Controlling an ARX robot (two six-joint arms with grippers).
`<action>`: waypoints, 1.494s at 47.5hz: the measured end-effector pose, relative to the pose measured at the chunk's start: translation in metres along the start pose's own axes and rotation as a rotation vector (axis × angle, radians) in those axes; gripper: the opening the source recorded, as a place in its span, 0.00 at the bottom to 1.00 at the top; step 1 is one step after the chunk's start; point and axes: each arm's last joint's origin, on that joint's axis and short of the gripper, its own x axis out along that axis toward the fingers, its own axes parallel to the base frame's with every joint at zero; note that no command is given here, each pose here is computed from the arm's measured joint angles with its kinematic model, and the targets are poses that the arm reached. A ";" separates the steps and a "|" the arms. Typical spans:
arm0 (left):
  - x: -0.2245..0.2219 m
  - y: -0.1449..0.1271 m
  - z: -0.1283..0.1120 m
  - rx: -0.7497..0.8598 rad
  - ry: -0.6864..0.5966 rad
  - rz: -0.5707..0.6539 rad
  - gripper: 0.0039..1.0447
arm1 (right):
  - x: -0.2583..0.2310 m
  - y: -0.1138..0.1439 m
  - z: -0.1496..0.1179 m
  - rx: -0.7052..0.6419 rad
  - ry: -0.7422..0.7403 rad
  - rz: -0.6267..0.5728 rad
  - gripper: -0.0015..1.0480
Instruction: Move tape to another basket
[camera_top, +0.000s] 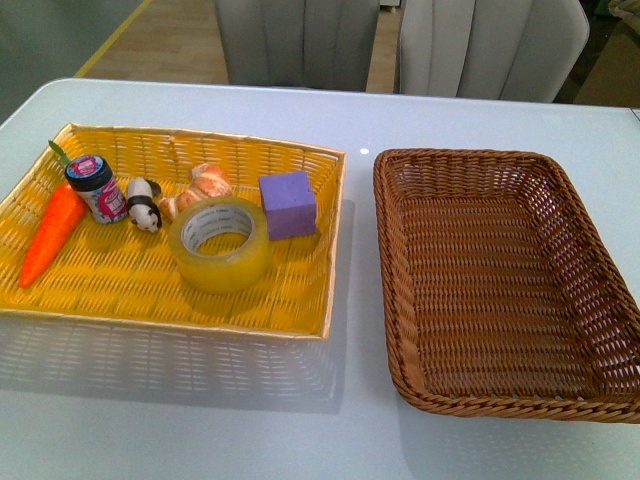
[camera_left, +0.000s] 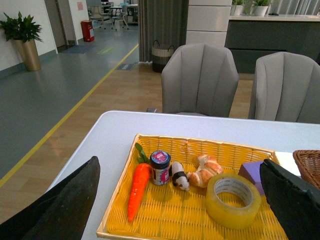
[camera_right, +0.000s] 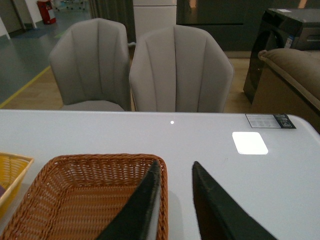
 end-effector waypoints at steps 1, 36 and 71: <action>0.000 0.000 0.000 0.000 0.000 0.000 0.92 | -0.003 0.002 0.000 0.000 0.001 -0.001 0.13; 0.000 0.000 0.000 0.000 0.000 0.000 0.92 | -0.081 0.037 0.012 -0.005 0.004 -0.001 0.02; 0.000 0.000 0.000 0.000 0.000 0.000 0.92 | -0.116 0.037 0.024 -0.005 -0.035 -0.001 0.02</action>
